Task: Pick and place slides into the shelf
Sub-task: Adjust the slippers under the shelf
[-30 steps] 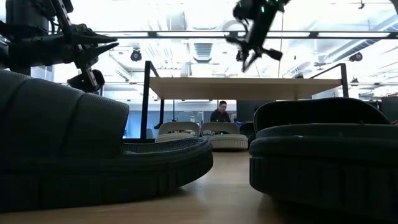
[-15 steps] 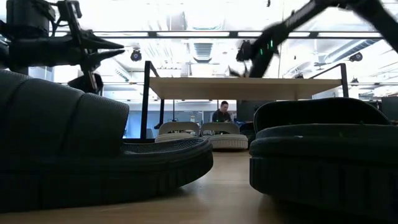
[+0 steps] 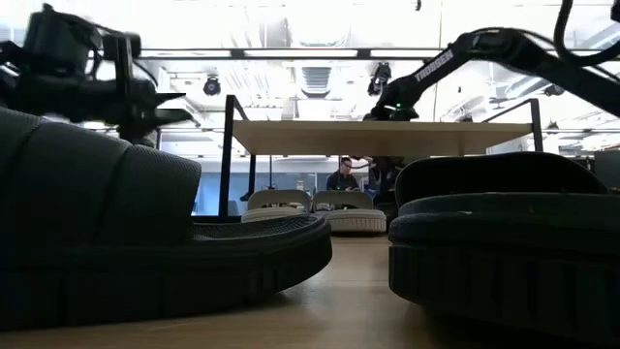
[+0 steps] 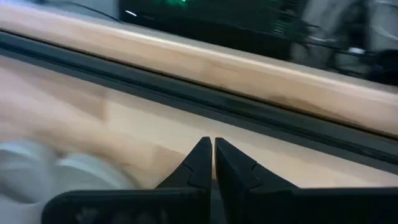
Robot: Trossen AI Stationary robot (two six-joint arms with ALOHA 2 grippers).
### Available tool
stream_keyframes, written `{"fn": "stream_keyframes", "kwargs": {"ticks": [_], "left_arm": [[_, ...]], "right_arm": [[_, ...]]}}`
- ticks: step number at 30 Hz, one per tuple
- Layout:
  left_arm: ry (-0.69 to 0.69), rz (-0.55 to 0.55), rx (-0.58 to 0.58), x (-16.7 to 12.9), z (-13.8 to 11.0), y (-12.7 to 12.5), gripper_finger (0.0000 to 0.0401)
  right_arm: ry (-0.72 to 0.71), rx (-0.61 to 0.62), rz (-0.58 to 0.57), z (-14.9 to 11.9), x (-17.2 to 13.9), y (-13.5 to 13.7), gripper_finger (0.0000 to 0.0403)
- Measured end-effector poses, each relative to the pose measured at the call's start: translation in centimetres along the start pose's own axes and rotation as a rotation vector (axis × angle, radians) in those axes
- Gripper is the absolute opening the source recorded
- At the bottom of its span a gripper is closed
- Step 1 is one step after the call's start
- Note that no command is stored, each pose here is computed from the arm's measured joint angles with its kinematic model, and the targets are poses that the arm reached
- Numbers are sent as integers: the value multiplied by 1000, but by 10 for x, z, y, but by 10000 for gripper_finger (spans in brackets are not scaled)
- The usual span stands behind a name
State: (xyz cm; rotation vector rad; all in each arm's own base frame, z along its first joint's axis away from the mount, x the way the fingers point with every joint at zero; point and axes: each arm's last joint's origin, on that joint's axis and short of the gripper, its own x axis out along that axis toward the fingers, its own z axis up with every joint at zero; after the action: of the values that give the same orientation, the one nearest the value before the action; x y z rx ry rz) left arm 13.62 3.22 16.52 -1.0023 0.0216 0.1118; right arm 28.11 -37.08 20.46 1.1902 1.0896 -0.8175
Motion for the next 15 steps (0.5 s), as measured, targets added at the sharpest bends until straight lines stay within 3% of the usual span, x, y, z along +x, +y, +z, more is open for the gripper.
{"fn": "stream_keyframes", "kwargs": {"ticks": [7,15], "left_arm": [[207,220,74,-4,-22,29,12],[416,172,228,-8,-33,34,12]], "right_arm": [[-22,-6,-39,14,-14,2,13],[51,-16,-67,7,-6,1,13]]}}
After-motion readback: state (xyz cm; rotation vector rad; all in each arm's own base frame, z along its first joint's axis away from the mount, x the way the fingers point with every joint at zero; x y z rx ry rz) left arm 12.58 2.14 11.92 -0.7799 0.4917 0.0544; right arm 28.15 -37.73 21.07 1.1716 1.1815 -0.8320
